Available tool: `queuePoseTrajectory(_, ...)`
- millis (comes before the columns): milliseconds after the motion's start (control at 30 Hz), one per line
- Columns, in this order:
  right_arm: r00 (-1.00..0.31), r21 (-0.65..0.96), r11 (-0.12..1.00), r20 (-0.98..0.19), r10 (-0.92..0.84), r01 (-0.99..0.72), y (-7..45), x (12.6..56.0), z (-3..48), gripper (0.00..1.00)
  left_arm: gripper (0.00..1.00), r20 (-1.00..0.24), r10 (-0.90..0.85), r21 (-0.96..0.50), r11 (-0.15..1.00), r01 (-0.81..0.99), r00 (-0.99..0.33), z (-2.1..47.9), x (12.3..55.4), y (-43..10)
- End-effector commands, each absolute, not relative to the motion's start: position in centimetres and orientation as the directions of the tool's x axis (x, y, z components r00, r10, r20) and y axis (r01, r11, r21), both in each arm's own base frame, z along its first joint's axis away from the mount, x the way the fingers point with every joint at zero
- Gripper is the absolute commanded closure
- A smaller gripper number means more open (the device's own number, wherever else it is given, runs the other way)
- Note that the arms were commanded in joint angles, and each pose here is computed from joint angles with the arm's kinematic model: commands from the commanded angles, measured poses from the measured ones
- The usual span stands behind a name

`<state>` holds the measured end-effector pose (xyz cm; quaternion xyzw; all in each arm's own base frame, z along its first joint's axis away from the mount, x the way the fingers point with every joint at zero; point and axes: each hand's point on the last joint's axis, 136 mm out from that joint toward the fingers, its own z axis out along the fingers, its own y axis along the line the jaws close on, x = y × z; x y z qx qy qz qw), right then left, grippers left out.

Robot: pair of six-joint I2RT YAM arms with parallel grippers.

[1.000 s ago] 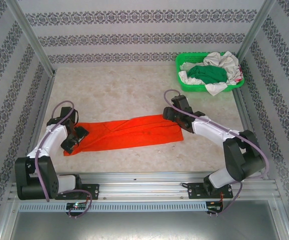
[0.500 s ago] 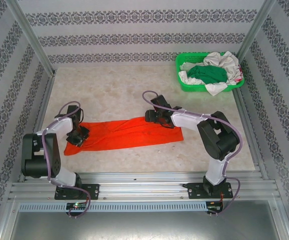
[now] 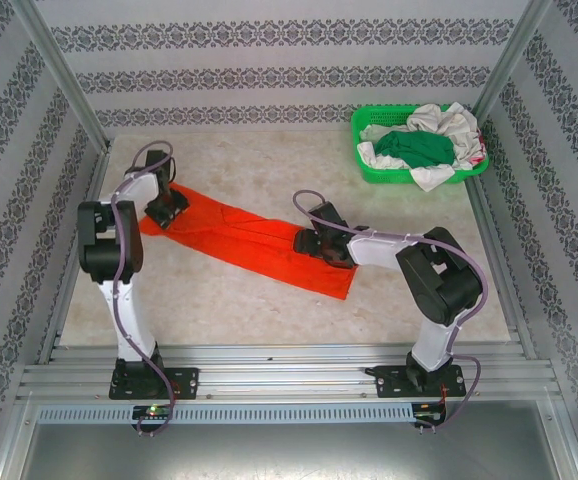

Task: Fold and stack the t-shirts

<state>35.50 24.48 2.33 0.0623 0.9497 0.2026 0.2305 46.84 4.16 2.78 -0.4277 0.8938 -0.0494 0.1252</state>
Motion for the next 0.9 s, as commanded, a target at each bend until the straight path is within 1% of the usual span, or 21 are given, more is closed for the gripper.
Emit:
queuePoseTrajectory(0, -0.955, 0.403, 0.911, -0.223, 0.195, 0.092, 25.2, 30.2, -1.7, 0.42, 0.33, -0.130, -0.742, -0.126, 0.670, -0.731, -0.658, 1.2, 47.7, 3.8)
queuePoseTrajectory(67, -0.959, 0.423, 0.904, -0.225, 0.173, 0.064, 26.5, 29.9, -1.3, 0.42, 0.18, -0.148, -0.742, -0.137, 0.670, -0.730, -0.654, 2.1, 49.4, 3.9)
queuePoseTrajectory(100, -0.959, 0.432, 0.901, -0.233, 0.162, 0.048, 27.1, 29.8, -0.9, 0.42, 0.12, -0.151, -0.740, -0.149, 0.672, -0.725, -0.655, 2.6, 50.2, 3.8)
queuePoseTrajectory(133, -0.958, 0.439, 0.898, -0.244, 0.148, 0.027, 27.7, 29.9, -0.5, 0.41, 0.08, -0.154, -0.740, -0.160, 0.673, -0.722, -0.655, 3.2, 50.7, 3.7)
queuePoseTrajectory(200, -0.952, 0.450, 0.893, -0.282, 0.116, -0.025, 28.6, 30.3, 0.8, 0.39, 0.05, -0.169, -0.732, -0.179, 0.681, -0.710, -0.660, 4.7, 51.5, 3.5)
queuePoseTrajectory(233, -0.946, 0.453, 0.890, -0.307, 0.101, -0.052, 28.7, 30.6, 1.5, 0.38, 0.01, -0.183, -0.728, -0.186, 0.685, -0.704, -0.660, 5.5, 51.6, 3.4)
queuePoseTrajectory(333, -0.901, 0.434, 0.885, -0.432, 0.038, -0.170, 29.1, 32.1, 4.7, 0.35, 0.00, -0.246, -0.720, -0.213, 0.694, -0.688, -0.649, 8.5, 51.2, 3.7)
queuePoseTrajectory(433, -0.830, 0.375, 0.878, -0.557, -0.042, -0.297, 29.6, 33.9, 7.8, 0.33, 0.00, -0.318, -0.703, -0.222, 0.707, -0.672, -0.635, 11.7, 49.9, 4.3)
queuePoseTrajectory(533, -0.768, 0.320, 0.860, -0.629, -0.121, -0.398, 31.0, 36.2, 9.8, 0.32, 0.00, -0.368, -0.691, -0.225, 0.716, -0.661, -0.623, 14.0, 47.8, 4.6)
queuePoseTrajectory(667, -0.702, 0.288, 0.821, -0.690, -0.179, -0.492, 33.7, 39.9, 11.0, 0.31, 0.00, -0.384, -0.697, -0.246, 0.709, -0.661, -0.606, 14.6, 43.6, 4.3)
queuePoseTrajectory(733, -0.690, 0.304, 0.800, -0.701, -0.179, -0.517, 35.7, 42.1, 11.6, 0.32, 0.00, -0.370, -0.709, -0.249, 0.698, -0.672, -0.600, 13.8, 40.8, 4.0)
queuePoseTrajectory(867, -0.699, 0.346, 0.760, -0.689, -0.193, -0.551, 39.8, 44.6, 11.7, 0.36, 0.00, -0.348, -0.729, -0.229, 0.676, -0.701, -0.589, 12.5, 35.1, 3.8)
